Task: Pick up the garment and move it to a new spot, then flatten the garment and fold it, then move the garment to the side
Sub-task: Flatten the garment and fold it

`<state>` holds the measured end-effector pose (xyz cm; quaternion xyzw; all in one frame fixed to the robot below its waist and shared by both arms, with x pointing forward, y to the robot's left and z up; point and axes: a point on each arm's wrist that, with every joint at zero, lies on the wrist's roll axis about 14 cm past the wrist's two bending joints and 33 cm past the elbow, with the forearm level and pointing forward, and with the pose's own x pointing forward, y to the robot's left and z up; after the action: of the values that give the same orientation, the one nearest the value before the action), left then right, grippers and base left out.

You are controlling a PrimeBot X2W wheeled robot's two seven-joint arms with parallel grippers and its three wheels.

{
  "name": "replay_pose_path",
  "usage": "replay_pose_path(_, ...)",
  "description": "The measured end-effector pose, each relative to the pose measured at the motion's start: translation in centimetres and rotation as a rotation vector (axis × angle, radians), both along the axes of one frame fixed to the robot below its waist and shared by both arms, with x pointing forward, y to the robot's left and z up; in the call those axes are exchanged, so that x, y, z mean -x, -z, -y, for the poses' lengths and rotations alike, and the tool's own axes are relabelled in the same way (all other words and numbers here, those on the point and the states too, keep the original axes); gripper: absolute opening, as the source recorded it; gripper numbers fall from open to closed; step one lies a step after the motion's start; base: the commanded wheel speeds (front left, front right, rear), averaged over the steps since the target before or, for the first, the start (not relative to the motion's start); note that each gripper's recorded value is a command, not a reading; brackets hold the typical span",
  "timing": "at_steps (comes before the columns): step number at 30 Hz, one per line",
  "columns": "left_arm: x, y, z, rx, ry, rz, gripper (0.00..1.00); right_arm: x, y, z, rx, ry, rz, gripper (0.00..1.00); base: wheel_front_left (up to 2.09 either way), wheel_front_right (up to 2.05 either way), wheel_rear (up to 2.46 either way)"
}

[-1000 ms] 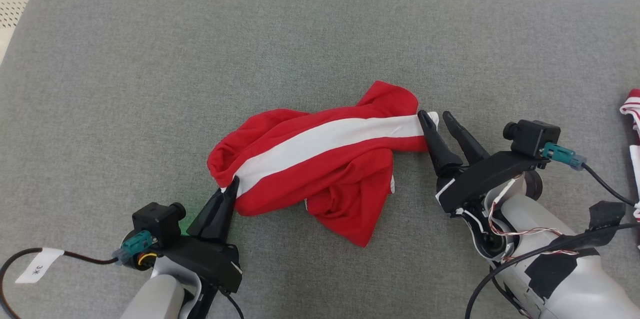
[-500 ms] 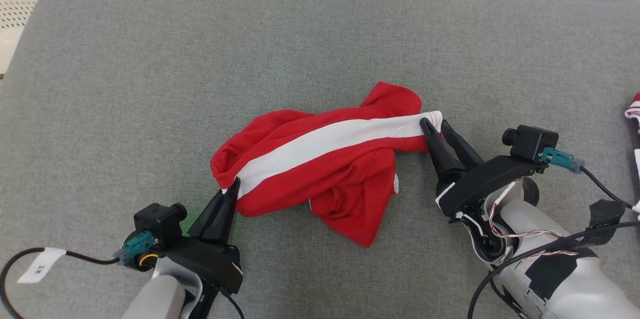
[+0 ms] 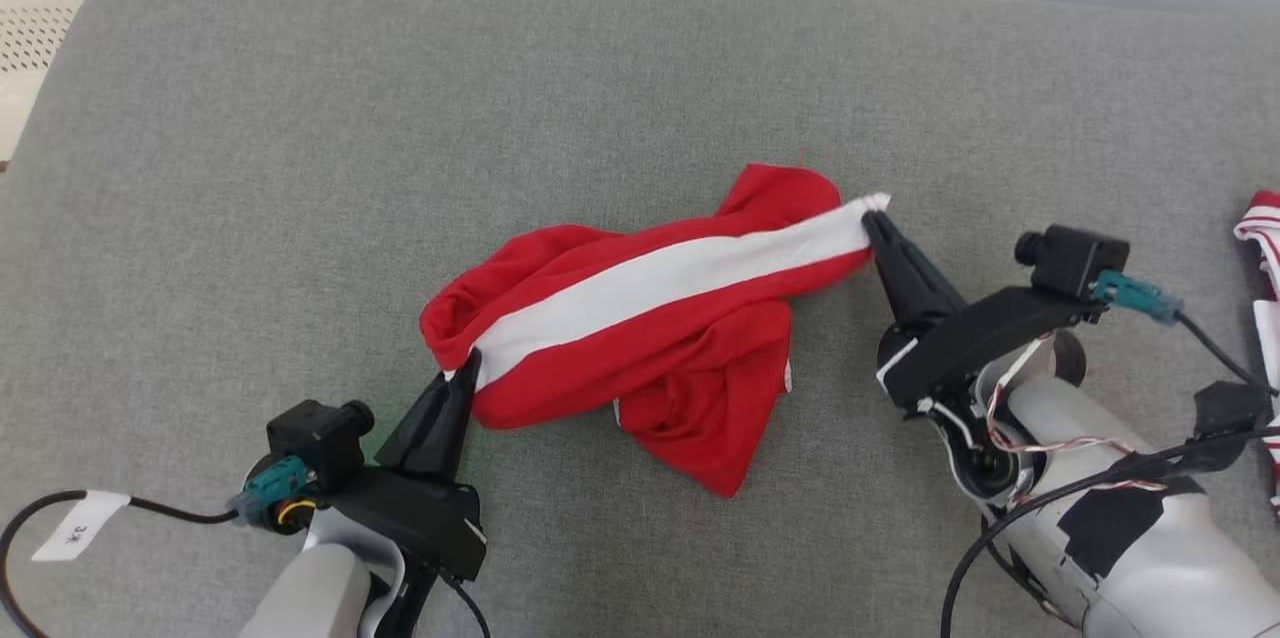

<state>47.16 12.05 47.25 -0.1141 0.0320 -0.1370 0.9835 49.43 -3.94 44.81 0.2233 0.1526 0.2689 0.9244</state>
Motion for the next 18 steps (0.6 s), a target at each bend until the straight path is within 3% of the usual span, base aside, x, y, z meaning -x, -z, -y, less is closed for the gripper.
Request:
replay_pose_path(6,-1.0,-4.1,0.5,-0.040,0.048,0.115,0.00,-1.4,-5.6,0.3,-0.055,0.030,0.154,0.00,0.00,0.00,0.00)
replay_pose_path(16,-4.1,-15.6,1.9,-0.229,0.201,0.344,0.00,-2.0,-17.5,1.7,-0.118,0.097,0.468,0.00,0.00,0.00,0.00)
replay_pose_path(18,-4.6,-18.5,2.2,-0.219,0.212,0.376,0.00,-2.2,-20.1,2.4,-0.116,0.120,0.534,0.00,0.00,0.00,0.00)
